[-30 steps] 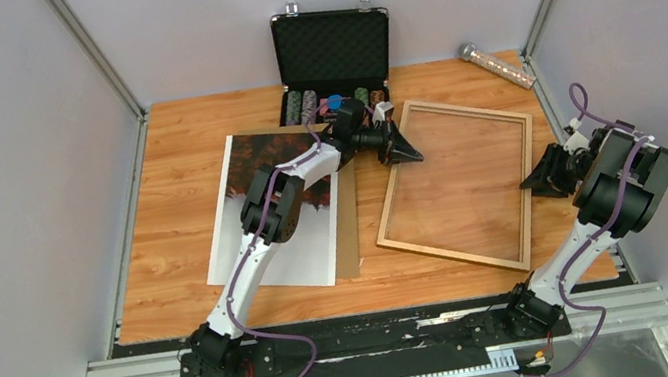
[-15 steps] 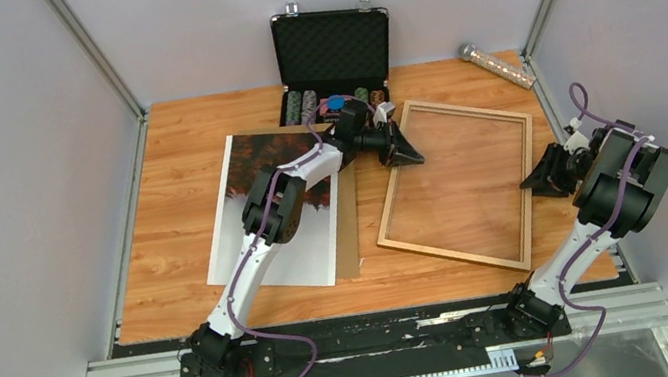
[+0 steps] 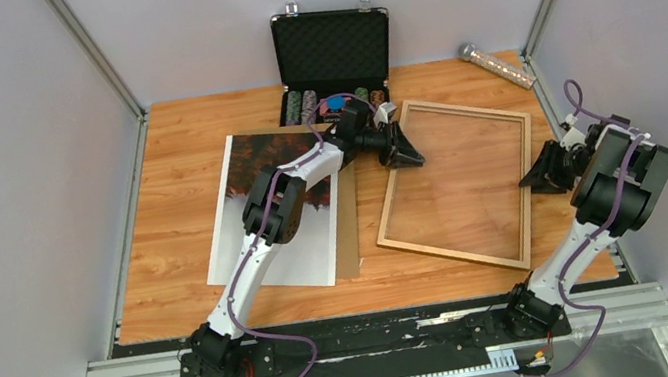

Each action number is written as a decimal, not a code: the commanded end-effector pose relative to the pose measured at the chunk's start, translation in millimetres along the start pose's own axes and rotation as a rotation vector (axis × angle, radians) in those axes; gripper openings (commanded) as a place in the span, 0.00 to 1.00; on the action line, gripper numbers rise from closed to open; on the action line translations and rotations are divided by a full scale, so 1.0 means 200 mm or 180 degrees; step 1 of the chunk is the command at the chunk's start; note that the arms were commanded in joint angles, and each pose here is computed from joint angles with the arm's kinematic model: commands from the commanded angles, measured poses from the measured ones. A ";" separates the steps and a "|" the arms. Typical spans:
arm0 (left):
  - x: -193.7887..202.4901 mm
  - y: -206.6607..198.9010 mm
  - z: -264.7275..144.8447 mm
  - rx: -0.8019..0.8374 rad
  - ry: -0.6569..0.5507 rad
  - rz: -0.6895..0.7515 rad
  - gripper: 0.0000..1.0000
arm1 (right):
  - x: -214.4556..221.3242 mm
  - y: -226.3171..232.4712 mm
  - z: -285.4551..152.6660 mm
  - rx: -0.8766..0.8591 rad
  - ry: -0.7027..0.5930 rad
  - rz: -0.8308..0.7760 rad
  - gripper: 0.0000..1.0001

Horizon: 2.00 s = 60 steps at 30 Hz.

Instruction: Put the photo into the frame

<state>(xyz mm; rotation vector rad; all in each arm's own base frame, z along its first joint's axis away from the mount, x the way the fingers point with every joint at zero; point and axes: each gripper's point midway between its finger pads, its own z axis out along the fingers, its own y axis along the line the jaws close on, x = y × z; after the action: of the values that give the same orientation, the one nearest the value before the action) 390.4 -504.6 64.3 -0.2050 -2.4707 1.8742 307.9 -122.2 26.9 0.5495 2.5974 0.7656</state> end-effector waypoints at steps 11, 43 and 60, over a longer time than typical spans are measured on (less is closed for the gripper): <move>0.22 0.28 0.11 -0.0506 0.0258 -0.0374 0.33 | -0.15 -0.06 -0.02 0.0353 -0.0119 -0.0234 0.36; 0.17 0.46 0.05 -0.1144 0.0010 0.0138 0.32 | -0.30 0.17 -0.17 0.0428 -0.0391 -0.0606 0.49; 0.16 0.48 0.03 -0.1240 -0.0023 0.0224 0.31 | -0.32 0.59 0.02 0.0353 -0.0313 -0.1286 0.51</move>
<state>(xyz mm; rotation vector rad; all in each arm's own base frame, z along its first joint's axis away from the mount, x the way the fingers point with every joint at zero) 392.5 -506.5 37.8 -0.3635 -2.7835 1.7206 373.5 -69.6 81.1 0.1667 2.6242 0.5311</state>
